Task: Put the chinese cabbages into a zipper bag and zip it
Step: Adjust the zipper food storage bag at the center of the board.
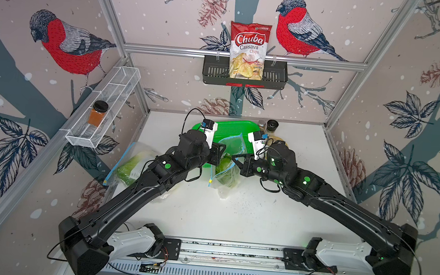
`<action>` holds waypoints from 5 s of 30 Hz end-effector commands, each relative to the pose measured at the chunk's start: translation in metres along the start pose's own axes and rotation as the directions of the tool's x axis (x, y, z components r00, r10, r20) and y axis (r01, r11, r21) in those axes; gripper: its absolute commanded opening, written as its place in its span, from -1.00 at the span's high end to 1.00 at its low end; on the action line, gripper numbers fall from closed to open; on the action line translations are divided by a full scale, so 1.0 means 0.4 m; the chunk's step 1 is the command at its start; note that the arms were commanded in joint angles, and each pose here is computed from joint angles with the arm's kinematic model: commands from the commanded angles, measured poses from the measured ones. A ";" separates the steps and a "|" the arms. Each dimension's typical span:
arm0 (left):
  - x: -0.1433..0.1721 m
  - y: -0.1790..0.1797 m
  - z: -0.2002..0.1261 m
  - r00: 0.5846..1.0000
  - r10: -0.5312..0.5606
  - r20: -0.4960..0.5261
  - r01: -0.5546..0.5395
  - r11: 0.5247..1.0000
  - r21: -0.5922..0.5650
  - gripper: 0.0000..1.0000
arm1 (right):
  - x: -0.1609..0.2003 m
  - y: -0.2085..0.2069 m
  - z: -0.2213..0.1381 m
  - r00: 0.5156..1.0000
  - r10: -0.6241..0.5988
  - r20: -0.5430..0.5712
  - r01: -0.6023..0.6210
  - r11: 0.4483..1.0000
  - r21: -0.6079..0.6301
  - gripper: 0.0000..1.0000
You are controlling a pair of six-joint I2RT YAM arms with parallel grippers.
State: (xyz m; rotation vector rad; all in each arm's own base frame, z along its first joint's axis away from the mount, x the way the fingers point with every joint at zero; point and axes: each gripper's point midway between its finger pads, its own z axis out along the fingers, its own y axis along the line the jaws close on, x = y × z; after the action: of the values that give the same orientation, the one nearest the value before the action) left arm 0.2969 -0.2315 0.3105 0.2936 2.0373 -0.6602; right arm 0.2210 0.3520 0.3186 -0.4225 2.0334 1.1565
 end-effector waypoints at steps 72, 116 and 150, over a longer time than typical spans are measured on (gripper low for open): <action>0.008 0.063 -0.089 0.943 -0.319 0.098 0.327 0.942 -0.073 1.00 | -0.008 0.104 0.065 0.847 -0.512 -0.144 0.526 0.846 0.087 0.35; -0.008 0.047 -0.046 0.952 -0.290 0.103 0.295 0.955 -0.042 1.00 | 0.220 0.050 0.057 0.865 -0.501 0.015 0.477 0.831 0.286 0.11; -0.174 0.030 -0.229 0.907 0.214 0.362 -0.174 0.975 -0.140 -0.11 | 0.078 0.111 -0.079 0.596 -0.803 0.003 0.802 0.596 0.038 1.00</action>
State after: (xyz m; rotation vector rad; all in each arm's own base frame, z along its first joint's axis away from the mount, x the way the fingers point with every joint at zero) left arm 0.2784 -0.1663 0.3789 0.1142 1.7695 -0.5467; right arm 0.1657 0.3518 0.3267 -1.0709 1.5705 0.5332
